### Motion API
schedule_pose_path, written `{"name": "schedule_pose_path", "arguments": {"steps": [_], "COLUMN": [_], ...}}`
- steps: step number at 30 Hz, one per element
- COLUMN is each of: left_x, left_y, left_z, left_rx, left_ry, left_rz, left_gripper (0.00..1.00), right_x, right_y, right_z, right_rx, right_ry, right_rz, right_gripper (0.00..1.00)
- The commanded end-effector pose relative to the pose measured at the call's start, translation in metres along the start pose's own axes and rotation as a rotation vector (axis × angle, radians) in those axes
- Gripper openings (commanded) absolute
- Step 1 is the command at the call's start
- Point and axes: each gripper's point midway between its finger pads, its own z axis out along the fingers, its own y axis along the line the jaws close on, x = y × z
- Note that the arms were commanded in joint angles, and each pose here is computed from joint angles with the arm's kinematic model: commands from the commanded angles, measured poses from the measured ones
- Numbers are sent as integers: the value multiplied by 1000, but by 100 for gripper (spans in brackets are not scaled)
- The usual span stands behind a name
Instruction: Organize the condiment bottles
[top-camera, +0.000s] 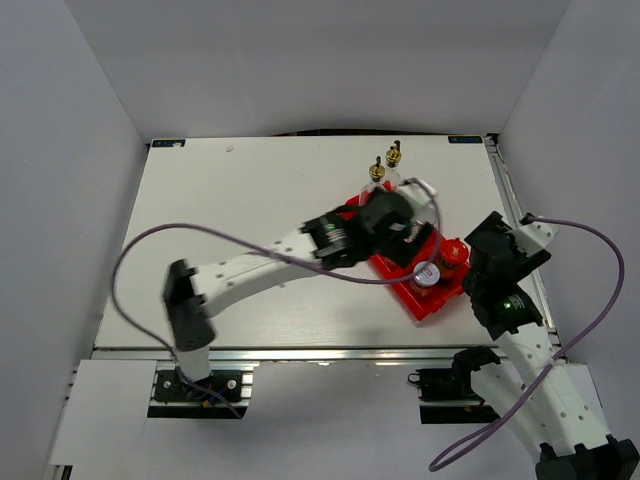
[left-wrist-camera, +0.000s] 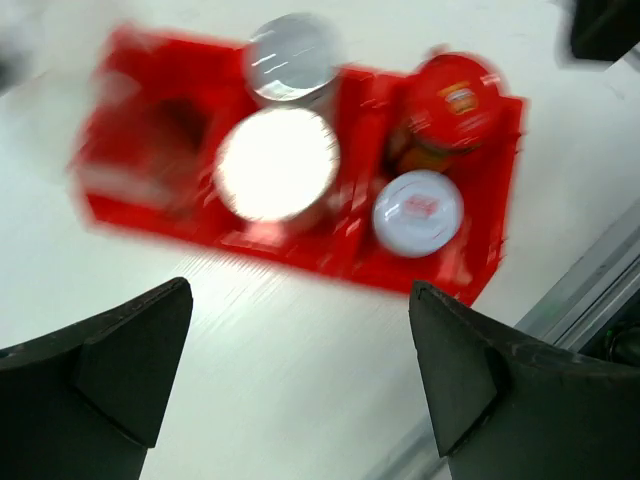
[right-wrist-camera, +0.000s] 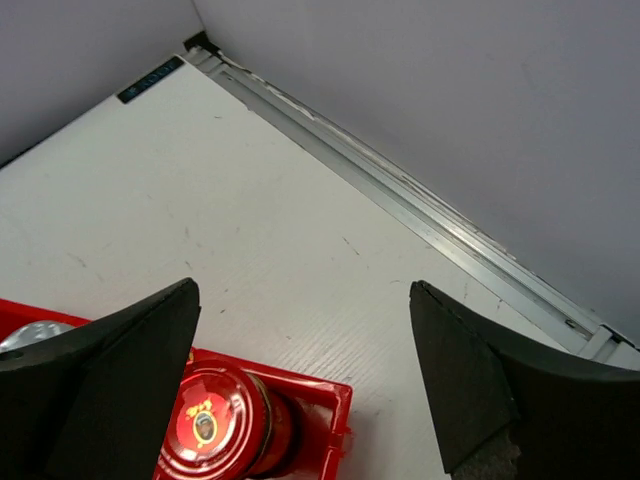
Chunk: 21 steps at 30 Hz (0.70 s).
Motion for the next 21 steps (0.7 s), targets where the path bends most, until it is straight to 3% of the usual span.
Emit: {"name": "schedule_pose_path", "arguments": {"steps": [1, 3, 5, 6, 7, 8, 11, 13, 21], "left_x": [-21, 1, 48, 49, 91, 111, 155, 166, 166], "left_y": [95, 179, 263, 287, 300, 326, 352, 353, 361], "left_z": [-75, -92, -140, -188, -192, -216, -281, -298, -270], "left_rx": [-249, -393, -659, -736, -816, -905, -1099, -1157, -1140], "left_ry": [-169, -200, -291, -423, -394, -445, -598, -633, -519], "left_rz": [-215, -418, -593, -672, -697, -767, -853, -882, -854], "left_gripper": [98, 98, 98, 98, 98, 98, 98, 98, 98], "right_x": [-9, -7, -1, 1, 4, 3, 0, -2, -8], "right_y": [-2, -9, -10, -8, -4, -3, 0, 3, 4], "right_z": [7, 17, 25, 28, 29, 29, 29, 27, 21], "right_rx": [34, 63, 48, 33, 7, 0, -10, -40, -83], "right_ry": [29, 47, 75, 89, 108, 109, 113, 107, 53], "right_rz": [23, 28, 37, 34, 35, 27, 32, 49, 83], "right_gripper": [89, 89, 89, 90, 89, 89, 89, 90, 89]}}
